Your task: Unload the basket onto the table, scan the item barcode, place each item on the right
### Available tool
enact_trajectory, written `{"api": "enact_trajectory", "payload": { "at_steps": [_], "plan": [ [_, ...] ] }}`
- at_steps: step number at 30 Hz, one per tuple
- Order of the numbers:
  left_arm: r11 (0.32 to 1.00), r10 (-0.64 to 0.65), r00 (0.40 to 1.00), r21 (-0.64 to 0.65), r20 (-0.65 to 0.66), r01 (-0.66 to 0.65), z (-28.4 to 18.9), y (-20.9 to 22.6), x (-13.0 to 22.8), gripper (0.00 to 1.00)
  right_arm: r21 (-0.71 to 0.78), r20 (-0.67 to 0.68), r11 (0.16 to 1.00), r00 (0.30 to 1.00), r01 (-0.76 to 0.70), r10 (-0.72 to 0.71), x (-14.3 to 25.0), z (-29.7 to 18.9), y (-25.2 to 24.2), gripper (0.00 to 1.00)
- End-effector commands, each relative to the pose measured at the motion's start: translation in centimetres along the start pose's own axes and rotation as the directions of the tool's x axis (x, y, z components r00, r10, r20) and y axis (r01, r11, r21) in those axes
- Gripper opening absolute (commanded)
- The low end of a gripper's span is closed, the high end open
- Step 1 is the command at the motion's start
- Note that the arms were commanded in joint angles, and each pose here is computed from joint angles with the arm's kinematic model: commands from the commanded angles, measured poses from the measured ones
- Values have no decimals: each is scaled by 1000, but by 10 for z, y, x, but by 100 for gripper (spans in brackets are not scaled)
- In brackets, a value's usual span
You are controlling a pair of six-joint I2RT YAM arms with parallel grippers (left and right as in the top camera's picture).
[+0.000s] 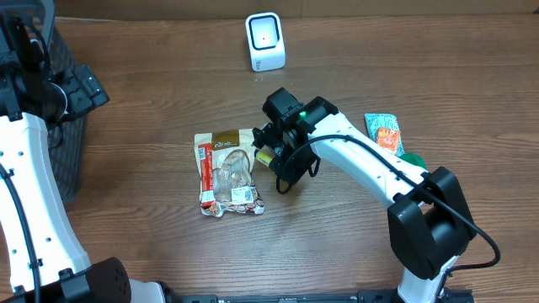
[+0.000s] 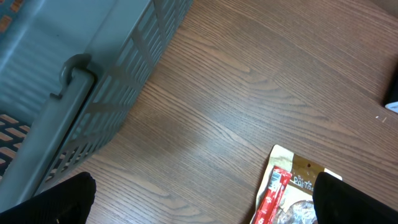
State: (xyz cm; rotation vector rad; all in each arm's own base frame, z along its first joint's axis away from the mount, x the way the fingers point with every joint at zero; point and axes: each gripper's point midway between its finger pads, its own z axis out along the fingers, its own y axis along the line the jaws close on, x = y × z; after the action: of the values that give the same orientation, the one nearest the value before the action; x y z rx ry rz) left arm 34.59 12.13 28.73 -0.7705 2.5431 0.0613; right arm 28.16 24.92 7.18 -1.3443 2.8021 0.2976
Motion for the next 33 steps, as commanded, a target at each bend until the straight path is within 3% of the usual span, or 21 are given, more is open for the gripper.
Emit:
{"api": "enact_trajectory", "payload": {
  "at_steps": [1, 8, 17, 24, 30, 33],
  "plan": [
    [1000, 5, 1000, 8, 19, -5, -6, -1, -4, 100, 57, 35, 998, 999, -3, 1, -5, -9, -11, 4],
    [1000, 5, 1000, 8, 19, -5, -6, -1, -4, 100, 256, 132, 966, 991, -12, -22, -33, -17, -48, 4],
    [1000, 5, 1000, 8, 18, -5, -6, -1, -4, 100, 369, 273, 924, 962, -100, -5, -66, -39, -71, 3],
    [1000, 6, 1000, 8, 19, -6, -6, -1, -4, 100, 459, 345, 875, 938, -152, -18, -89, -114, -80, 3],
    [1000, 6, 1000, 9, 19, -6, -6, -1, -4, 100, 481, 479, 852, 876, -205, -60, -114, -191, -75, 3],
    [1000, 6, 1000, 9, 19, -6, -6, -1, -4, 100, 496, 526, 836, 847, -234, -75, -123, -208, -78, 3]
  ]
}}
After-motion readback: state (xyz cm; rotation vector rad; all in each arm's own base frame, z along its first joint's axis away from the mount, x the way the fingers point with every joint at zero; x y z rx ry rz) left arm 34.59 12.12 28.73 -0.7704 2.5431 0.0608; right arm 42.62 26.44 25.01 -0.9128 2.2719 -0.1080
